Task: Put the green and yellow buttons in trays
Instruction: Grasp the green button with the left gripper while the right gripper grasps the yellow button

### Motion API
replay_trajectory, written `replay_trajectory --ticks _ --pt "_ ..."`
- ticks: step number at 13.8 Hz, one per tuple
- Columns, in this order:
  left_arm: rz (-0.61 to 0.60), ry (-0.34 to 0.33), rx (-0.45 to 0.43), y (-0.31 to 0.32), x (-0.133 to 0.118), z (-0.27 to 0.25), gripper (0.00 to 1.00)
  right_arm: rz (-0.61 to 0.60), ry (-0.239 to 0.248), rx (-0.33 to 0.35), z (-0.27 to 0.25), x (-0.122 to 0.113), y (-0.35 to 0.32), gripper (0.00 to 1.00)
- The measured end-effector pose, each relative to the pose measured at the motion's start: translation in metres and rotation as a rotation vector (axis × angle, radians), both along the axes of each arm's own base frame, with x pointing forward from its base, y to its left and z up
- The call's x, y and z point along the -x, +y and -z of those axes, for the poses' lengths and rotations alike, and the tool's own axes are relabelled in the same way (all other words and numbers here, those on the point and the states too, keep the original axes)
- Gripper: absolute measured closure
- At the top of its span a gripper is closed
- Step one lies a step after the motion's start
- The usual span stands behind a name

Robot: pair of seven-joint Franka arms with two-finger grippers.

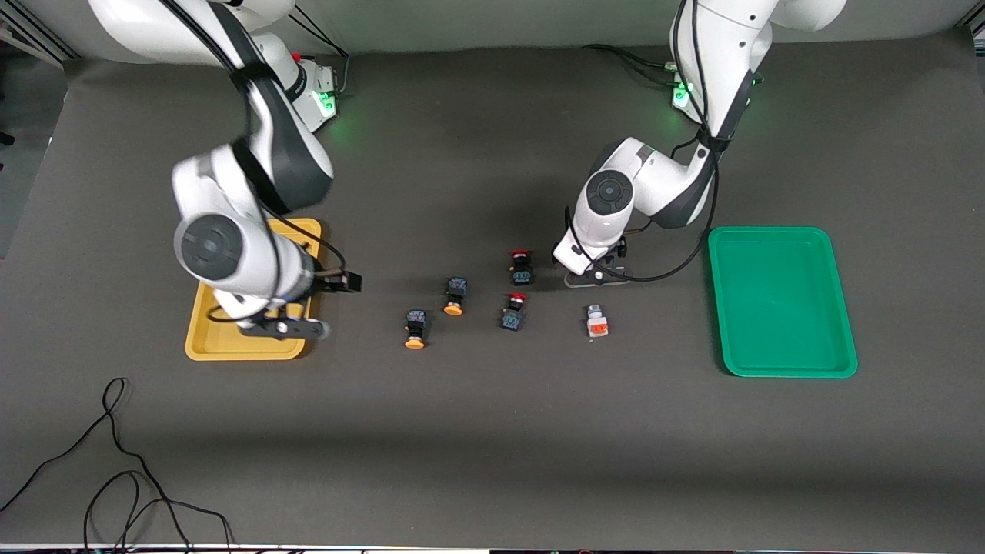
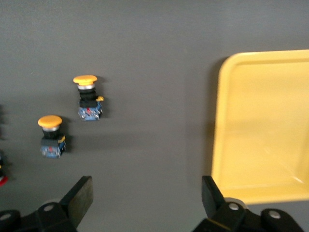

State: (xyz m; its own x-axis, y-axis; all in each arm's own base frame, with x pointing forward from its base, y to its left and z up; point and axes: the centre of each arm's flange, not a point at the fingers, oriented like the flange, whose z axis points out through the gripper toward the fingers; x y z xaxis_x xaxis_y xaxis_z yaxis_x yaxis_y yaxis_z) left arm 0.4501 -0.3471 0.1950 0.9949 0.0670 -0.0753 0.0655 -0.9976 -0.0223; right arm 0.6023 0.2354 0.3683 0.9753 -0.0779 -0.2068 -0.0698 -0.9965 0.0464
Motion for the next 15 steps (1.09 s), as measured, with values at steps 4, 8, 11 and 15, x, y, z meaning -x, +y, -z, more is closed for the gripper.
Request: replay_trajectory --ticks 4,8,11,15 --pt "-0.002 0.007 -0.005 0.001 0.001 0.005 0.17 0.067 -0.037 -0.032 0.066 -0.004 0.035 0.00" --pt "-0.025 0.004 -0.006 0.001 0.000 0.005 0.58 0.077 -0.066 -0.027 0.126 0.004 0.070 0.00" --pt "-0.050 -0.011 0.001 0.001 -0.006 -0.001 0.67 0.076 -0.079 -0.026 0.160 0.009 0.085 0.00" --pt "-0.105 -0.032 0.013 0.014 -0.048 -0.077 0.67 0.073 -0.091 -0.028 0.181 0.011 0.090 0.00"
